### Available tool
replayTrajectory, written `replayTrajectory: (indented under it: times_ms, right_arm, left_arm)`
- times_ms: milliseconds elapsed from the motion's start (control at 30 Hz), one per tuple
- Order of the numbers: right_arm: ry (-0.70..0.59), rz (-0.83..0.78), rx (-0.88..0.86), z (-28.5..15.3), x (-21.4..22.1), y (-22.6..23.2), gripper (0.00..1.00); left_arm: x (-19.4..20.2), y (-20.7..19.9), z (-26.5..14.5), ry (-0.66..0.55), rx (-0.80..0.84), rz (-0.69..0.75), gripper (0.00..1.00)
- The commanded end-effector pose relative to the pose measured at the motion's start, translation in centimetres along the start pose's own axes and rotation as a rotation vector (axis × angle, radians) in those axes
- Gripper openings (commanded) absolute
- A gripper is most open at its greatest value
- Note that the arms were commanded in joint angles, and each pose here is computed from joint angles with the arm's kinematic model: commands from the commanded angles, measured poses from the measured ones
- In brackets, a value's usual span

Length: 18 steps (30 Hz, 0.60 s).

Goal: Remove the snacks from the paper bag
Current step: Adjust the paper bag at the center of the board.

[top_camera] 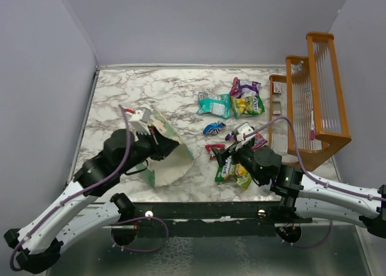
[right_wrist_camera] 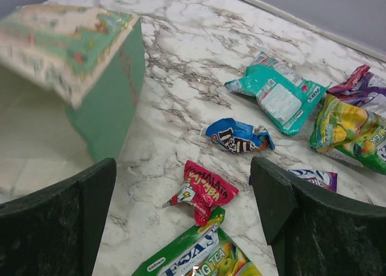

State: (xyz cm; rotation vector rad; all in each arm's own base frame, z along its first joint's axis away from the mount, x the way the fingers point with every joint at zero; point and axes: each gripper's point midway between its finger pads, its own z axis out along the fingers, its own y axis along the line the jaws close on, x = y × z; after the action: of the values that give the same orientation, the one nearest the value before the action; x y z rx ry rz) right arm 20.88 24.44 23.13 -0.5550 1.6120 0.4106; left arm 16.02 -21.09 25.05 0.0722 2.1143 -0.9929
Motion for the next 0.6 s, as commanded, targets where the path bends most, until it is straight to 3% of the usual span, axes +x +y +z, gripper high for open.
replayTrajectory:
  times_ms: [0,100,167,267,400,567]
  right_arm:
    - [-0.019,0.019,-0.071,0.0,-1.0,1.2,0.94]
    - [-0.010,-0.030,-0.170,-0.2,-0.5,2.8,0.94]
    - [-0.008,-0.102,-0.315,-0.5,0.3,5.1,0.93]
    - [-0.025,-0.195,-0.516,-1.4,1.4,8.3,0.94]
    - [-0.148,-0.269,-0.680,-2.6,0.3,11.1,0.94]
    - [-0.188,-0.329,-0.762,-2.4,0.0,13.9,0.94]
  left_arm:
    - [-2.0,0.9,-1.1,-0.122,-0.041,-0.008,0.00]
    - [4.3,3.2,2.1,0.031,-0.008,-0.108,0.00]
    - [5.3,2.8,2.6,0.066,0.034,-0.129,0.00]
    - [3.0,1.7,1.4,-0.009,0.051,-0.089,0.00]
    - [0.9,0.6,0.2,-0.080,0.081,-0.051,0.00]
    - [0.5,0.9,-0.2,-0.092,0.055,-0.051,0.00]
